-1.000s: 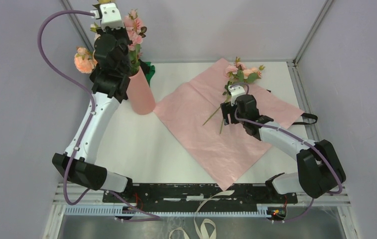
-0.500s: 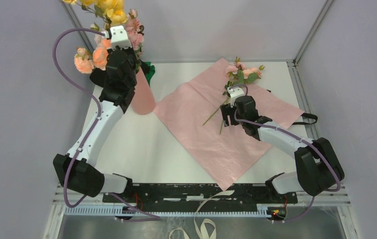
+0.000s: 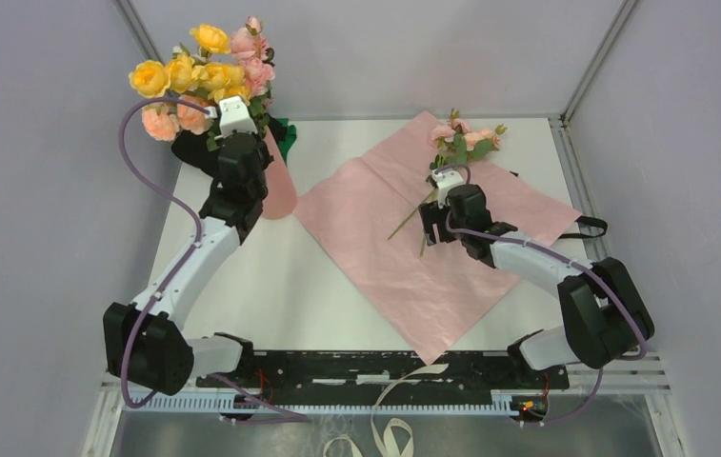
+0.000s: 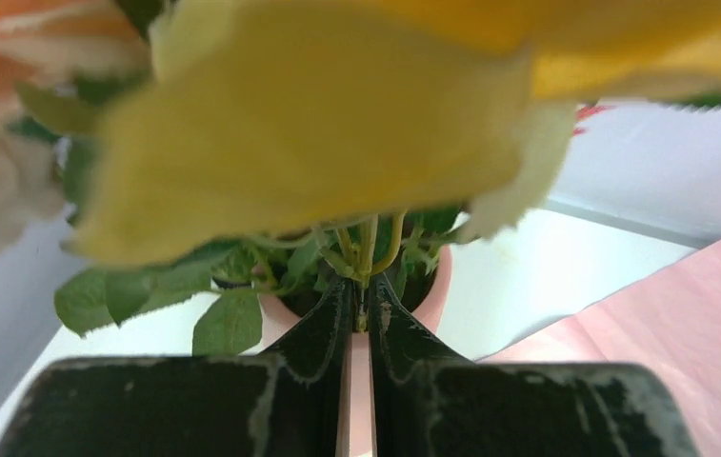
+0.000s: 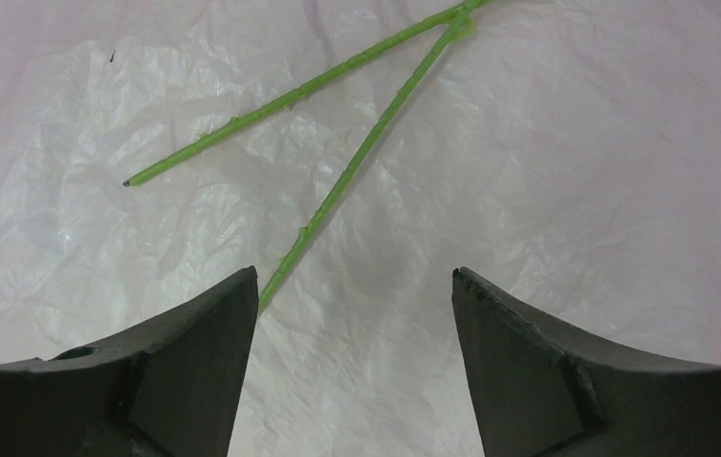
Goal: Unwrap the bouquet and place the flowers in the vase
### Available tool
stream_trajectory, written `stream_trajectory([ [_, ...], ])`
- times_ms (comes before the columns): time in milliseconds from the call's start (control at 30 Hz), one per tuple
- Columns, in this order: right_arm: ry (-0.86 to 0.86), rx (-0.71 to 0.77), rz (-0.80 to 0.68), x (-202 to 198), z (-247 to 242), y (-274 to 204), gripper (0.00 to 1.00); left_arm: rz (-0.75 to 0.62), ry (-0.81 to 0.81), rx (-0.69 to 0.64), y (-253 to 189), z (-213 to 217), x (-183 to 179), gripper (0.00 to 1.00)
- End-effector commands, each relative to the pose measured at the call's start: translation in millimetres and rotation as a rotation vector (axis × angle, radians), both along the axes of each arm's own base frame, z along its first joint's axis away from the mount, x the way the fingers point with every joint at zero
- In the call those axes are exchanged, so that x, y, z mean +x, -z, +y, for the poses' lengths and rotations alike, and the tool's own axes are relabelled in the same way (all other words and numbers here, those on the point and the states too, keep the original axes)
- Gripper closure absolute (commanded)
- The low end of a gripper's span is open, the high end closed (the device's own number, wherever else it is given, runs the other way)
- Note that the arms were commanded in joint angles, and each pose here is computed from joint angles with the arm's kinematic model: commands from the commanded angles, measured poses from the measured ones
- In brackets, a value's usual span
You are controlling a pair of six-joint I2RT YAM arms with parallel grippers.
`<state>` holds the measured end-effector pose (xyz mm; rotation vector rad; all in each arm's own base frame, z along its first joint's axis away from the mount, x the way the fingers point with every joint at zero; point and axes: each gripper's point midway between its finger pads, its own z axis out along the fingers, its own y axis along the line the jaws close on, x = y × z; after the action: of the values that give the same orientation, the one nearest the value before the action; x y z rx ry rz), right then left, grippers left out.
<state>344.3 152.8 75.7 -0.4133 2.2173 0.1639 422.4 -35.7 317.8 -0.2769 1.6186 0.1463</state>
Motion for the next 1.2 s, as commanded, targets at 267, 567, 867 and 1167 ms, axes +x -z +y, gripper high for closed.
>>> stream_trajectory([
  [267,-0.017,0.025,-0.012,3.5,6.4,-1.4,0.20,-0.077,-0.035,-0.158,-5.2,1.1,-14.9,0.82],
  [567,-0.022,0.037,-0.010,4.0,9.4,-1.1,0.20,-0.063,0.028,-0.200,-27.7,-27.8,-31.2,0.01],
  [867,0.004,0.030,-0.038,8.6,5.1,-10.9,0.20,0.040,0.133,-0.203,-21.2,-67.6,-40.2,0.00],
  [1167,0.096,0.037,-0.121,27.3,-1.9,-42.6,0.19,0.171,0.306,-0.185,26.1,-134.5,-34.4,0.00],
])
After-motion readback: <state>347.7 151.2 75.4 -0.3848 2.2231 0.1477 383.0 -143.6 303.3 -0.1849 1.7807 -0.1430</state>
